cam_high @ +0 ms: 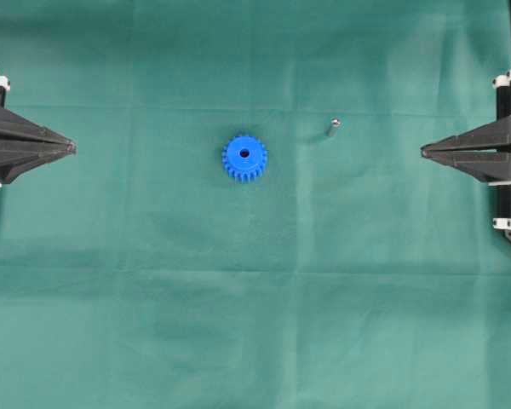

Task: Insert the shaft placed at a random location into the center hole of the small gear at another random location.
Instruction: 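Move the right gripper left toward the silver shaft, then lower the open right gripper around the silver shaft and close it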

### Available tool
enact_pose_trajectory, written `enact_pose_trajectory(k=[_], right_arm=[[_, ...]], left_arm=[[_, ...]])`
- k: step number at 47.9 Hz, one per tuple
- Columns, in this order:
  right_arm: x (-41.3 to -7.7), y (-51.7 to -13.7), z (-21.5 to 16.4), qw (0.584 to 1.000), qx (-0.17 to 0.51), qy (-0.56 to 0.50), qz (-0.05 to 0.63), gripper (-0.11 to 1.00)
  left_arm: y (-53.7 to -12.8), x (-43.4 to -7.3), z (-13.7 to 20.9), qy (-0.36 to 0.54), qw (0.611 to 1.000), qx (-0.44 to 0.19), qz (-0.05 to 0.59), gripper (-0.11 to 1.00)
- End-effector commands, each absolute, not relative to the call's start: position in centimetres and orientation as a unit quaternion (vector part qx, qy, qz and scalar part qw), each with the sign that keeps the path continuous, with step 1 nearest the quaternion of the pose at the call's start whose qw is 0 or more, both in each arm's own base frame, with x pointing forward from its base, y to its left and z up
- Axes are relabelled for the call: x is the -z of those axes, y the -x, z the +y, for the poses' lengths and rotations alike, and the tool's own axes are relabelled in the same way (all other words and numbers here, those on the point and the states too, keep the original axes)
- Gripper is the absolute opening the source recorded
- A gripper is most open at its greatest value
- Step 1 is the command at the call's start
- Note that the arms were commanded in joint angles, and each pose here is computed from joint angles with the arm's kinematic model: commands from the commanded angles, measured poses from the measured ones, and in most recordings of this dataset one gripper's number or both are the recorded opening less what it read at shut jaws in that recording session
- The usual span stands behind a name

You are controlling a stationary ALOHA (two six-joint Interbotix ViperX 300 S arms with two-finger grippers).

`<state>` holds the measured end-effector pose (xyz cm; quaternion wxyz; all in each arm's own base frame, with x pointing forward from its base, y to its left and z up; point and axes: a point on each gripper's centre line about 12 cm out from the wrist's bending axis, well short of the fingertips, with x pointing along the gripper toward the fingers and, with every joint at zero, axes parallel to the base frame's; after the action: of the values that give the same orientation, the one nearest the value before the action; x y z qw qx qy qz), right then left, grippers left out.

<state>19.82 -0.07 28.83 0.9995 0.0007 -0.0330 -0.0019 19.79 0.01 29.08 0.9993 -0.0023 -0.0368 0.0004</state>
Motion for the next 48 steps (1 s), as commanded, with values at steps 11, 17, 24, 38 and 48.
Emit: enact_pose_trajectory(k=[11, 17, 24, 38, 48], right_arm=[[-27.3, -21.5, -2.5, 0.998, 0.058, -0.001, 0.012, 0.00], [-25.2, -22.6, -3.7, 0.996, 0.081, -0.007, 0.047, 0.00], [-22.3, -24.3, -5.2, 0.991, 0.107, -0.016, 0.075, 0.01], [-16.0, -26.6, -8.2, 0.978, 0.159, -0.038, 0.126, 0.73], [-12.4, -27.2, -8.9, 0.971, 0.178, -0.049, 0.150, 0.65]], left_arm=[[-19.8, -29.2, 0.1, 0.023, 0.999, -0.003, -0.038, -0.01], [-19.8, -29.1, 0.1, 0.023, 0.999, -0.003, -0.036, -0.01], [-19.8, -29.0, 0.1, 0.024, 0.999, -0.003, -0.034, -0.01], [-19.7, -28.7, 0.1, 0.025, 0.999, -0.004, -0.033, -0.01], [-19.4, -28.4, 0.1, 0.027, 0.999, -0.004, -0.032, -0.01]])
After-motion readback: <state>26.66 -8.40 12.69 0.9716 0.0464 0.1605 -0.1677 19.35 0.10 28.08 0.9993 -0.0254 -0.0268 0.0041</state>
